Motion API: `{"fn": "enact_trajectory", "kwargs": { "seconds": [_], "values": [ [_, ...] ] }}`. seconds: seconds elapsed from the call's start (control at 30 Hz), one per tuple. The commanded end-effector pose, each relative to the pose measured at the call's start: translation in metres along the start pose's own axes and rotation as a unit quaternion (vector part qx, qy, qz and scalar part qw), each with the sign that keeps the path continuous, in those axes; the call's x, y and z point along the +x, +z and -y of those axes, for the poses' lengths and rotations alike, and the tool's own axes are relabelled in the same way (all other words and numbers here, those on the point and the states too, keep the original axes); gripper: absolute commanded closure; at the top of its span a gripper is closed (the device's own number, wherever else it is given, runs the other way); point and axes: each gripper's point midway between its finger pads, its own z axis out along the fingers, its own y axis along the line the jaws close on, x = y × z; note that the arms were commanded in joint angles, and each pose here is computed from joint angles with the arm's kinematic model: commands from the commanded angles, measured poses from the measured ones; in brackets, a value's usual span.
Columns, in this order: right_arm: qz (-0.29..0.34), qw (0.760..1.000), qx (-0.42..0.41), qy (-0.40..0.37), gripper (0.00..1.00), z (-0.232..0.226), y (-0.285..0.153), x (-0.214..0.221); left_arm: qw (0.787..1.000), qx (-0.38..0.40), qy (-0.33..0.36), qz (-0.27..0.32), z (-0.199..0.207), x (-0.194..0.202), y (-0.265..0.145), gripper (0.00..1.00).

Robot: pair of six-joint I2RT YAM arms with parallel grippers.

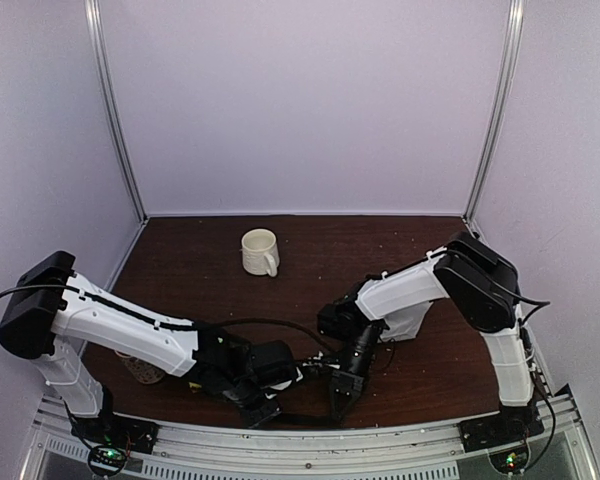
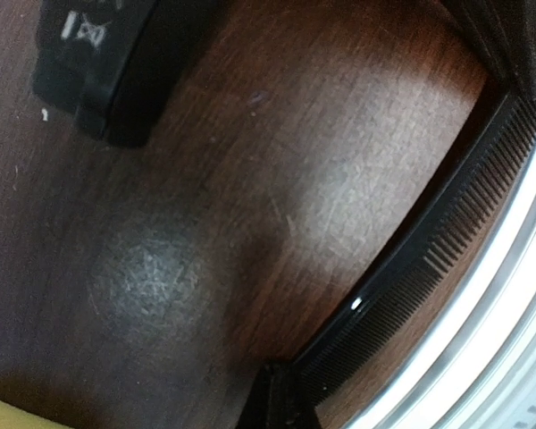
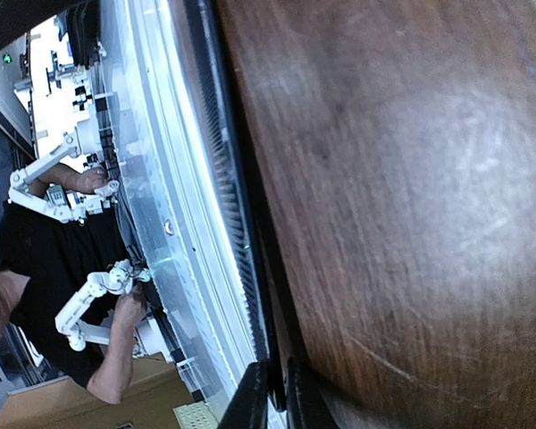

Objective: Sort the hair-cutting tools
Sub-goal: Pick up the comb from the center of the board, then place the comb in the kit bag.

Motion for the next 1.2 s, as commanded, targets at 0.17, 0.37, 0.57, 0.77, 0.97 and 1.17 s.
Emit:
{"fn": "enact_trajectory", "kwargs": {
  "seconds": [0.17, 0.37, 0.57, 0.77, 0.97, 1.17],
  "values": [
    [-0.026, 0.998, 0.047, -0.012, 1.00, 0.020, 0.004, 0.010, 0.996, -0.040, 0.001, -0.083, -0.020, 0.049, 0.020, 0.99],
    [0.011, 0.997, 0.053, -0.054, 1.00, 0.002, -0.028, 0.002, 0.988, -0.112, 0.029, 0.099, -0.032, -0.013, -0.067, 0.66],
    [0.048, 0.988, 0.100, -0.112, 1.00, -0.029, -0.074, -0.004, 0.944, -0.184, 0.041, 0.270, -0.061, -0.054, -0.164, 0.61],
    [0.103, 0.956, 0.215, -0.172, 1.00, -0.056, -0.141, -0.006, 0.903, -0.258, 0.036, 0.342, -0.083, -0.079, -0.221, 0.55],
    [0.146, 0.892, 0.381, -0.196, 1.00, -0.061, -0.242, 0.011, 0.895, -0.261, 0.019, 0.361, -0.082, -0.103, -0.208, 0.53],
    [0.094, 0.820, 0.529, -0.197, 1.00, -0.053, -0.330, 0.077, 0.908, -0.209, 0.010, 0.362, -0.070, -0.126, -0.180, 0.53]
  ]
}}
